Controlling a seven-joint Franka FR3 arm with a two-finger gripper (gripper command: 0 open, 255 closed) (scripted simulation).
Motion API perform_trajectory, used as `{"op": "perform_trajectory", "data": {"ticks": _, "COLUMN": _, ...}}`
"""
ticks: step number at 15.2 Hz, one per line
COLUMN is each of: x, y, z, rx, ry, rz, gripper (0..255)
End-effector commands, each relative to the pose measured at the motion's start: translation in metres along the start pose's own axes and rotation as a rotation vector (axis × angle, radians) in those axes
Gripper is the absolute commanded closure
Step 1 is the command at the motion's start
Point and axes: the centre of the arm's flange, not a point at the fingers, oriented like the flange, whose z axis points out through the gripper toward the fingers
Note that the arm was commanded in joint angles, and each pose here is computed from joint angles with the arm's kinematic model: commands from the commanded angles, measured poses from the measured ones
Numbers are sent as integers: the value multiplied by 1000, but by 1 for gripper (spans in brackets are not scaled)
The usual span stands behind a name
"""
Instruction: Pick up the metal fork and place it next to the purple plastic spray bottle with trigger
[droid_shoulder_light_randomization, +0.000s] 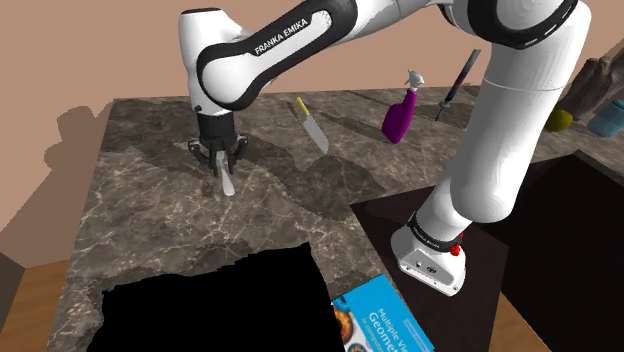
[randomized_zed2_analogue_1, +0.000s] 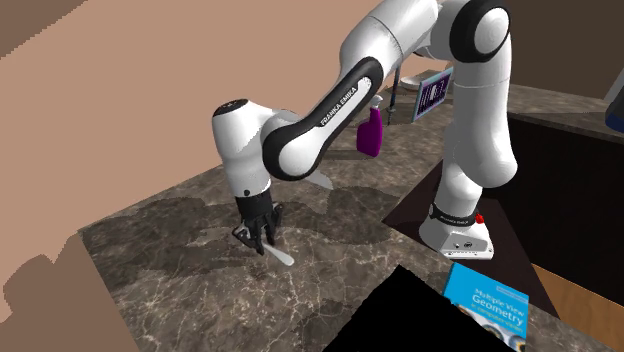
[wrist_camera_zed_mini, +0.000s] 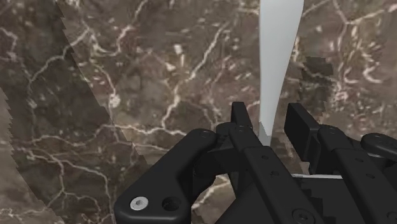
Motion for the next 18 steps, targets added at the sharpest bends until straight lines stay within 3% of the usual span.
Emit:
{"op": "perform_trajectory", "data": {"ticks": 1, "x": -1, "y": 0, "z": -10, "rx": 0, "ry": 0, "rz": 0, "gripper": 255}}
{"op": "perform_trajectory", "data": {"ticks": 18, "x": -14, "y": -2, "z": -99, "rx": 0, "ry": 0, "rz": 0, "gripper": 255}}
